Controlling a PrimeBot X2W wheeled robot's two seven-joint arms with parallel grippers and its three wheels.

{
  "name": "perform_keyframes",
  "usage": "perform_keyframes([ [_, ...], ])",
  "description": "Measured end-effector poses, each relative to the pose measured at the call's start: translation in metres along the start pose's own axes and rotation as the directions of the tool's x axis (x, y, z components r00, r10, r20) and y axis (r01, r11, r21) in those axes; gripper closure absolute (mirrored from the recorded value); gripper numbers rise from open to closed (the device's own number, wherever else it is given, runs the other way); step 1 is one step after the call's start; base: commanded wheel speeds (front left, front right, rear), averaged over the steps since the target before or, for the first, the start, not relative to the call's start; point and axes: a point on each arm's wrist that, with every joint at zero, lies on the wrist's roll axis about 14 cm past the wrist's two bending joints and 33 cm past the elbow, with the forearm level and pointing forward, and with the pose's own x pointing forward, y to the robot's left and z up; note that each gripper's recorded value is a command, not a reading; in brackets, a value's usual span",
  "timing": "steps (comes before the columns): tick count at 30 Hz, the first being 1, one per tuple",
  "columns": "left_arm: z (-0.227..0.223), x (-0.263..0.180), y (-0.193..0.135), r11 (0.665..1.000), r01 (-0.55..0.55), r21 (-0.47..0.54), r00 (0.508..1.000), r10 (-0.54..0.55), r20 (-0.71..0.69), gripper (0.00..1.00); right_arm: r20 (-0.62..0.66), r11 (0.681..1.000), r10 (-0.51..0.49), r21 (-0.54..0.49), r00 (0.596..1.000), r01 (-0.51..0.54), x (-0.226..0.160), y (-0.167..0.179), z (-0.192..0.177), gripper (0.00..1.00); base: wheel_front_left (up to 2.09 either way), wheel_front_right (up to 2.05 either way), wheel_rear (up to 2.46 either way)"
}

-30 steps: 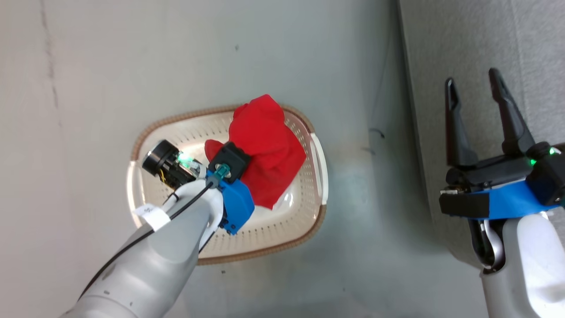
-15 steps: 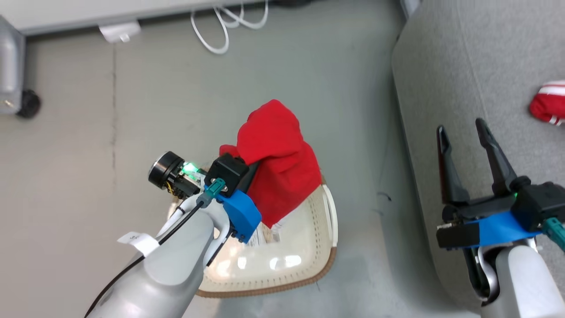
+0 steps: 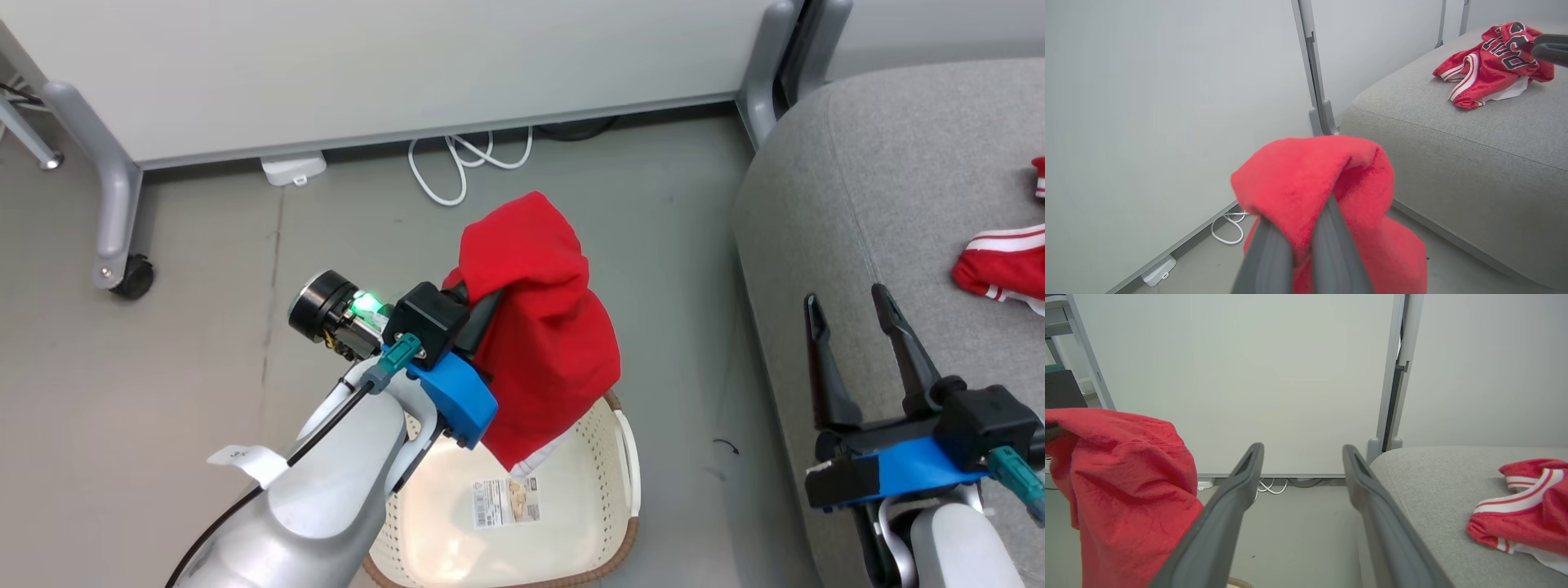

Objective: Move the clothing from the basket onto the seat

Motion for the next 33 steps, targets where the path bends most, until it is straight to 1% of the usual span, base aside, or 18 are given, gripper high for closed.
perform_keyframes([
  [11,0.052,-0.008,-0.006,0.999,0.009,0.052,0.992,-0.015,0.126,1.0,0.003,1.0,0.013,0.018,1.0,-0.013,-0.012,0.01,0.004,0.0,0.0,0.0,0.0],
  [22,0.095,-0.006,-0.021,0.997,0.045,0.068,0.974,-0.059,0.221,1.0,0.005,0.999,0.025,0.029,1.0,-0.025,-0.014,0.016,0.005,0.0,0.0,0.0,0.0],
  [29,0.1,-0.006,-0.025,0.996,0.057,0.07,0.971,-0.072,0.227,1.0,0.015,0.999,0.036,0.03,0.999,-0.036,-0.014,0.019,0.009,0.0,0.0,0.0,0.0],
  [33,0.101,-0.007,-0.026,0.996,0.057,0.065,0.971,-0.071,0.229,1.0,0.041,0.996,0.083,0.037,0.996,-0.085,-0.011,0.036,0.016,0.0,0.0,0.0,0.0],
])
